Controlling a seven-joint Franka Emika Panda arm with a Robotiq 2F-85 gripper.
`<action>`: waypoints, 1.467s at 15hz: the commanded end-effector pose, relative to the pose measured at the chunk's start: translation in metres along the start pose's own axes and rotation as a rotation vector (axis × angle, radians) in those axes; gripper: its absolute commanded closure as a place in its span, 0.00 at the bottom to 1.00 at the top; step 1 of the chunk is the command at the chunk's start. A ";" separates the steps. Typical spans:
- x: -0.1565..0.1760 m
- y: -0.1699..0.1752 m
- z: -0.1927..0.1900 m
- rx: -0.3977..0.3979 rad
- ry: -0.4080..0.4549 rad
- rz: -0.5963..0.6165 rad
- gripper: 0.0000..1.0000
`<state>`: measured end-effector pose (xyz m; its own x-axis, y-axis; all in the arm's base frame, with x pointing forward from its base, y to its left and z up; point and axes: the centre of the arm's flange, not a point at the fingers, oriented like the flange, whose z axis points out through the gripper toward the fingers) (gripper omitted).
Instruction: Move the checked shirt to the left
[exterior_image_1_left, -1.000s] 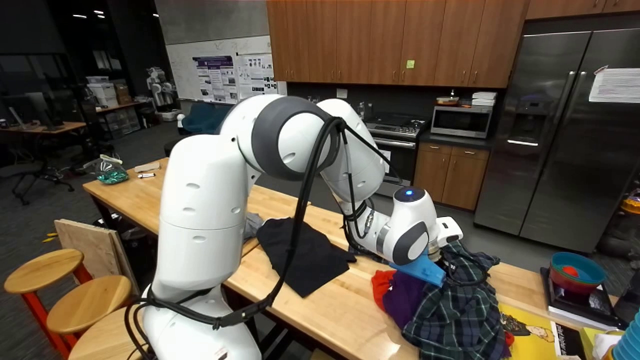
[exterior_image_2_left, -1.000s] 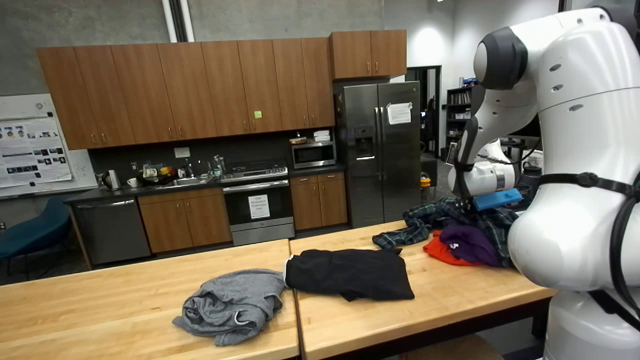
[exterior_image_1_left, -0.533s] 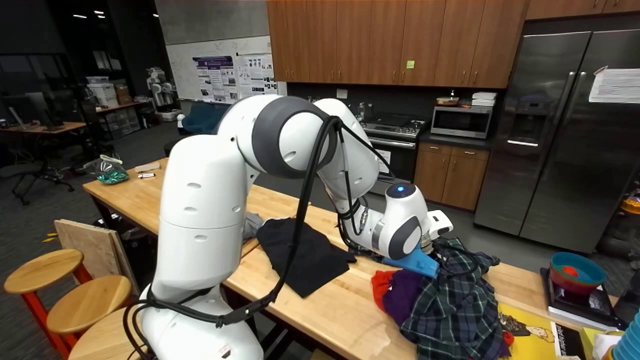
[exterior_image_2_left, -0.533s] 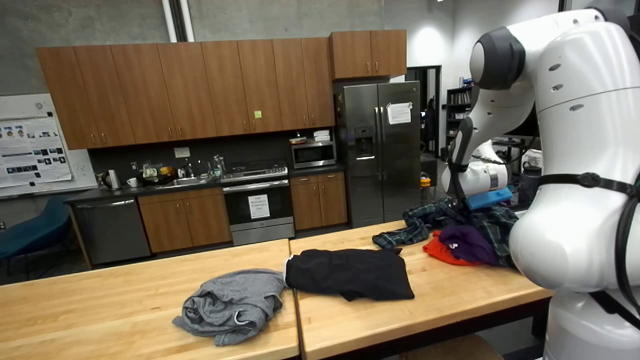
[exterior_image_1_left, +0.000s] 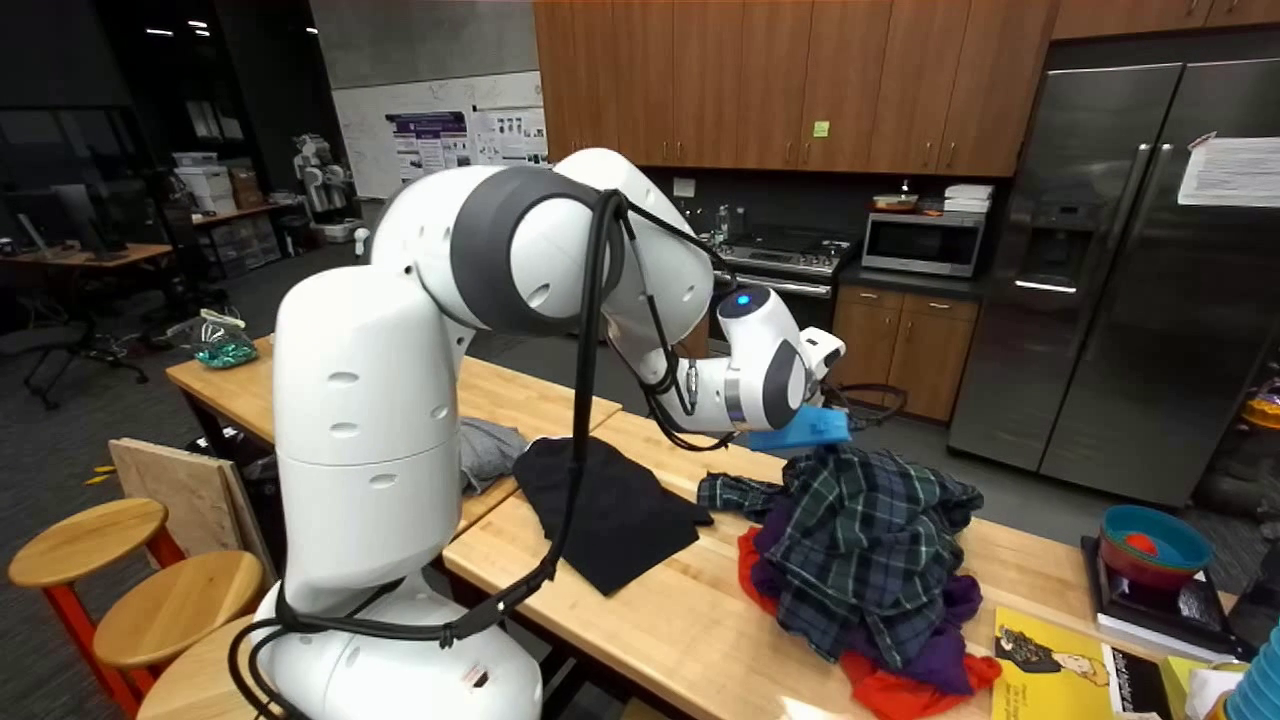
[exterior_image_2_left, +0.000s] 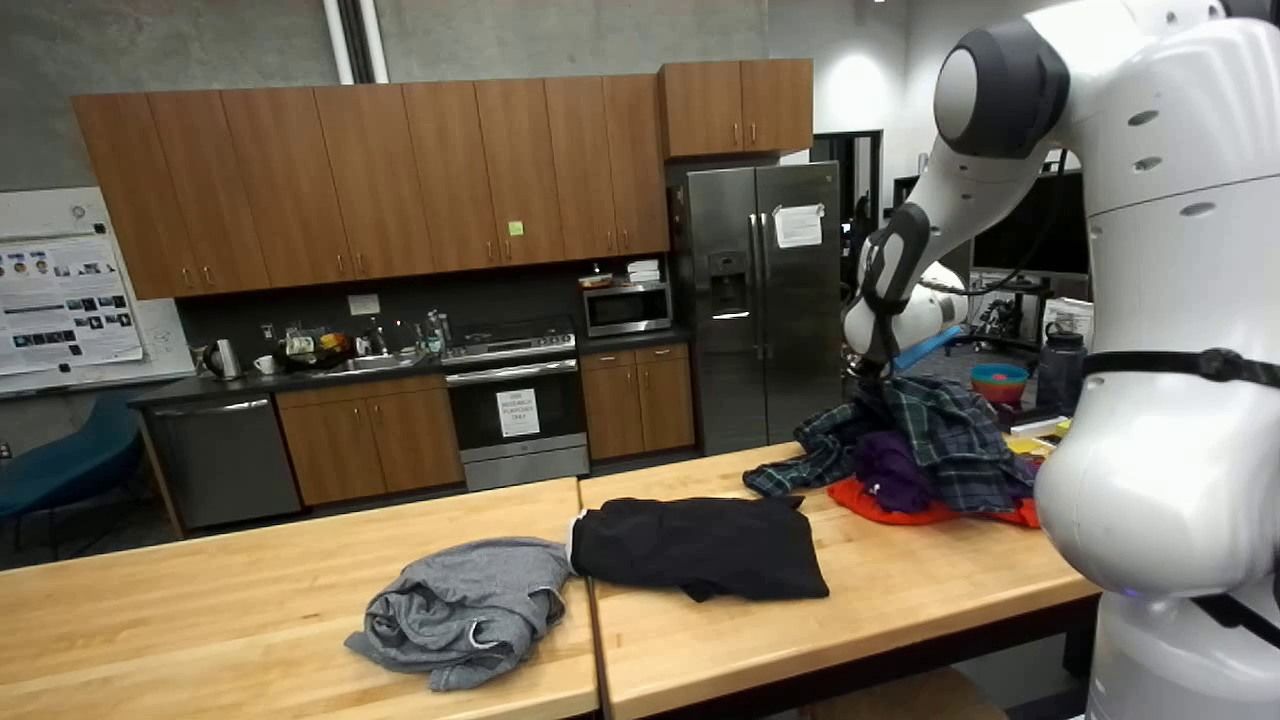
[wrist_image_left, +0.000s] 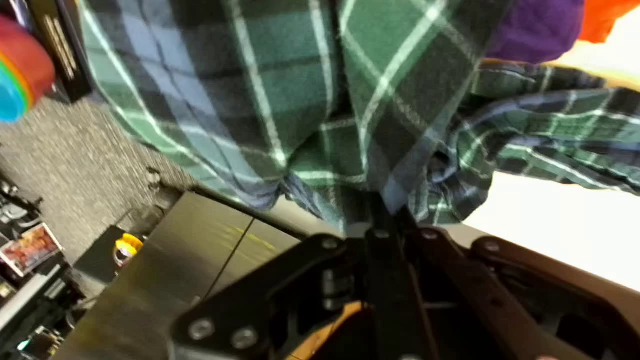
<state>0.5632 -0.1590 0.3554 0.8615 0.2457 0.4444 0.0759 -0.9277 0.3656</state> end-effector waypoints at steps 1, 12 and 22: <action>0.044 -0.059 -0.066 -0.015 0.029 -0.212 0.99; 0.078 -0.368 -0.181 -0.043 0.077 -0.927 0.99; 0.092 -0.603 -0.340 -0.153 0.241 -1.366 0.99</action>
<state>0.4119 0.4617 0.4250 0.1110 0.9799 -0.1660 0.7407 0.0298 0.6712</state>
